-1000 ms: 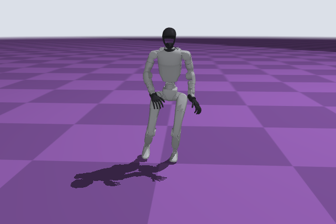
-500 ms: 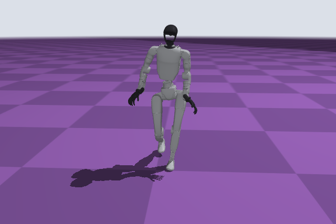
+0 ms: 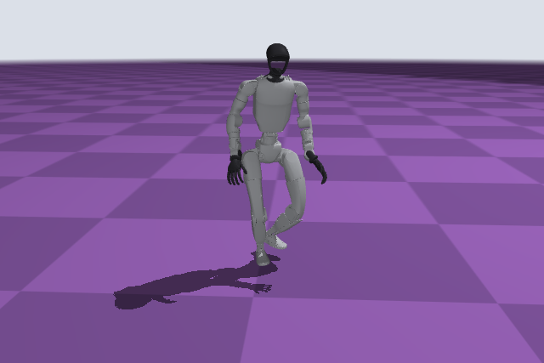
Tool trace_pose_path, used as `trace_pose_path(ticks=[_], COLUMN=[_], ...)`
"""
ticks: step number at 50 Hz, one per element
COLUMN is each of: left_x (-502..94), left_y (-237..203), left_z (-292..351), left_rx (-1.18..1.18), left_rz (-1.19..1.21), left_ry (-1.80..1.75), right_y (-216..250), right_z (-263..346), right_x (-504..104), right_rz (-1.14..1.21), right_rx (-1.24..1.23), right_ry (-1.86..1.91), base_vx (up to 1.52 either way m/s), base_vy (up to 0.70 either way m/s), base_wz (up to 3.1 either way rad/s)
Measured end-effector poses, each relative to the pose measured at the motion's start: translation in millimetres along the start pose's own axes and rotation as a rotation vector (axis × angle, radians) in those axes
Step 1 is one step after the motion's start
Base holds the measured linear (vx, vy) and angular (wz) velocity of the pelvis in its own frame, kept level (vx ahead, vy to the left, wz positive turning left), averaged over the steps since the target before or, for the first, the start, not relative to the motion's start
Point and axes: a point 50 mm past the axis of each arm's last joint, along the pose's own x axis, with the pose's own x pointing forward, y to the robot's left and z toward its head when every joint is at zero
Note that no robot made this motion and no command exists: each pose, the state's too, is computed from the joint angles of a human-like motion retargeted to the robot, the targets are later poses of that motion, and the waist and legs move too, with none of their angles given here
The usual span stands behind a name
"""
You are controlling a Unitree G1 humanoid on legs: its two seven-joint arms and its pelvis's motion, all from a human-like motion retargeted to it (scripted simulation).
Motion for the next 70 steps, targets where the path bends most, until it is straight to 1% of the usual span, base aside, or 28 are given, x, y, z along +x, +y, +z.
trace_pose_path(ticks=[5, 9, 12, 15, 20, 25, 30, 33, 37, 40, 43, 47, 51, 55, 60, 65, 70], left_x=[3, 4, 4, 0, -8, -23, -38, -41, -43, -41, -39, -44, -46, -34, -5, 8, 4], left_y=[-18, -20, -15, -9, 11, 33, 46, 40, 37, 39, 42, 40, 31, 23, 20, 17, 10], left_z=[44, 57, 46, 20, -25, -66, -90, -89, -87, -87, -89, -100, -106, -90, -35, 18, 52], left_rx=[0.022, 0.074, 0.114, 0.145, 0.103, -0.065, -0.256, -0.303, -0.312, -0.306, -0.291, -0.253, -0.177, -0.066, 0.011, 0.015, 0.054], left_rz=[-0.122, -0.160, -0.168, -0.168, -0.102, 0.054, 0.183, 0.173, 0.143, 0.137, 0.137, 0.103, 0.008, -0.097, -0.125, -0.104, -0.095], left_ry=[-0.170, -0.238, -0.215, -0.141, 0.015, 0.187, 0.305, 0.317, 0.314, 0.319, 0.334, 0.386, 0.421, 0.351, 0.137, -0.089, -0.283], right_y=[13, 17, 18, 19, 25, 42, 43, 27, 5, -10, -19, -15, 1, 19, 37, 57, 64], right_z=[-38, -38, -29, -16, 3, 1, -23, -48, -75, -84, -80, -68, -51, -35, -27, -44, -66], right_x=[-18, -21, -20, -18, -20, -33, -45, -47, -47, -41, -30, -21, -17, -16, -20, -41, -60], right_rz=[0.043, 0.058, 0.062, 0.056, 0.075, 0.140, 0.164, 0.113, 0.045, 0.008, -0.021, -0.015, 0.052, 0.152, 0.214, 0.255, 0.214], right_rx=[0.020, -0.002, -0.035, -0.054, -0.053, -0.039, -0.086, -0.126, -0.158, -0.157, -0.148, -0.118, -0.075, -0.048, -0.042, 0.025, 0.067], right_ry=[0.176, 0.173, 0.118, 0.046, -0.042, -0.034, 0.037, 0.115, 0.220, 0.270, 0.278, 0.262, 0.229, 0.185, 0.170, 0.276, 0.408], base_vx=[-0.26, -0.18, -0.06, 0.03, 0.16, 0.24, 0.21, 0.26, 0.34, 0.42, 0.47, 0.52, 0.58, 0.58, 0.67, 0.80, 0.86], base_vy=[-0.04, -0.09, -0.14, -0.19, -0.26, -0.29, -0.20, -0.09, 0.01, 0.10, 0.16, 0.21, 0.24, 0.20, 0.16, 0.12, 0.13], base_wz=[2.00, 1.55, 1.07, 0.86, 0.72, 0.60, 0.20, 0.10, 0.75, 1.02, 1.16, 1.10, 1.38, 1.55, 1.17, 1.05, 0.45])
